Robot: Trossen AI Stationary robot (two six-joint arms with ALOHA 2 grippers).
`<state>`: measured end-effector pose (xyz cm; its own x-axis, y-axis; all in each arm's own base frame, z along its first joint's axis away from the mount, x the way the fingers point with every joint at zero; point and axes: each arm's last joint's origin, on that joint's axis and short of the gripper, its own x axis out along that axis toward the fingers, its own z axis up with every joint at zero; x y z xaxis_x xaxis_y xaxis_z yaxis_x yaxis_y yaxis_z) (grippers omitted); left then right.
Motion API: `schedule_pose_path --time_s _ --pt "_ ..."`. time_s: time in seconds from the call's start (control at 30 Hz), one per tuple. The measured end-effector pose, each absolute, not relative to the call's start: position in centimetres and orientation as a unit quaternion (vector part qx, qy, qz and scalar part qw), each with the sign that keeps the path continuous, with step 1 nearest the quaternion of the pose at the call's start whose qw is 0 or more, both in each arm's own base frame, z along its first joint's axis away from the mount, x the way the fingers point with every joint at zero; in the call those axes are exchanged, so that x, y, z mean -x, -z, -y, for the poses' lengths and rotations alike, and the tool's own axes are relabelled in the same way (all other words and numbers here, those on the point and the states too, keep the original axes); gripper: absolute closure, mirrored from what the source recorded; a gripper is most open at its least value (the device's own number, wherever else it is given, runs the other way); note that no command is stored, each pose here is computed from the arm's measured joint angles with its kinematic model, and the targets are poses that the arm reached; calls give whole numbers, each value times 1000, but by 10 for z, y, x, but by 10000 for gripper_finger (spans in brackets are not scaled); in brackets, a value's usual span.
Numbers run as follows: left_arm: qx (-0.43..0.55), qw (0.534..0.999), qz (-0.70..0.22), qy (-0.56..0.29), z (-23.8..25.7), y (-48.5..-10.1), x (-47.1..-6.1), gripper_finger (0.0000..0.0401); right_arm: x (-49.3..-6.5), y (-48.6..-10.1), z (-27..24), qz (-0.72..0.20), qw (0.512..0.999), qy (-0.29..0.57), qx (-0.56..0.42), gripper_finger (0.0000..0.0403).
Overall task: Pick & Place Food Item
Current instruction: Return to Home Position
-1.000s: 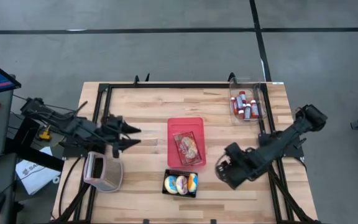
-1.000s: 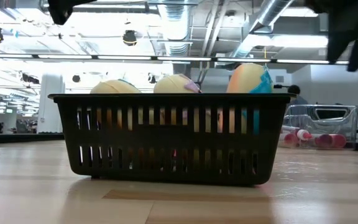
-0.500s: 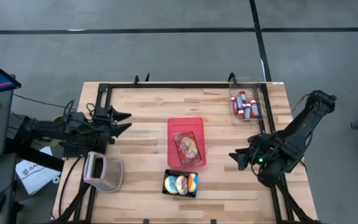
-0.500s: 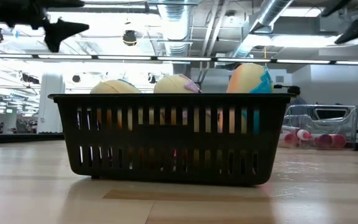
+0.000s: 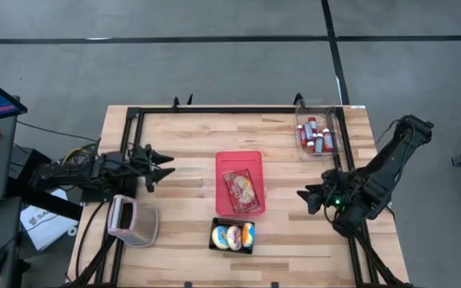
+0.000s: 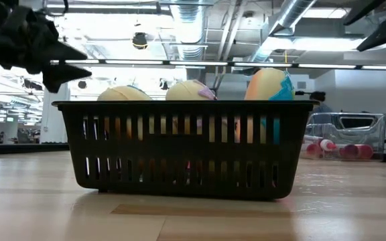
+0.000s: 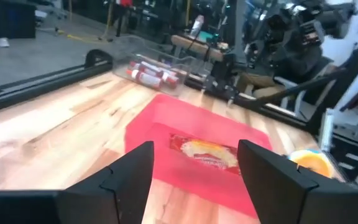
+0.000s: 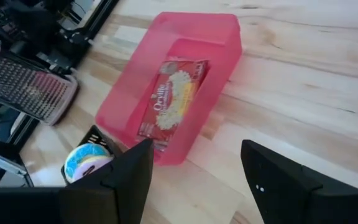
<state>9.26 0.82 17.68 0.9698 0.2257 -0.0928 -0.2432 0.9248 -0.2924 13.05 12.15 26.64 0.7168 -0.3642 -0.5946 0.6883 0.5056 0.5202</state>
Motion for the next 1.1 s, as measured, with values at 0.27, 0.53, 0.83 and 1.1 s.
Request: schedule_pose_path --time_s 0.27,0.53,0.83,1.1 --pt "136 976 -37 -165 -12 -169 -96 185 -130 -266 -120 -228 850 310 -360 168" --pt "178 968 -55 -167 -12 -165 -102 187 -141 -272 -127 -262 872 239 -337 168" --pt "174 965 -89 -173 -12 -159 -106 187 -211 -285 -102 -241 934 156 -211 168" --pt "171 963 -107 -177 -12 -156 -108 186 -261 -294 -44 -184 980 28 -63 168"
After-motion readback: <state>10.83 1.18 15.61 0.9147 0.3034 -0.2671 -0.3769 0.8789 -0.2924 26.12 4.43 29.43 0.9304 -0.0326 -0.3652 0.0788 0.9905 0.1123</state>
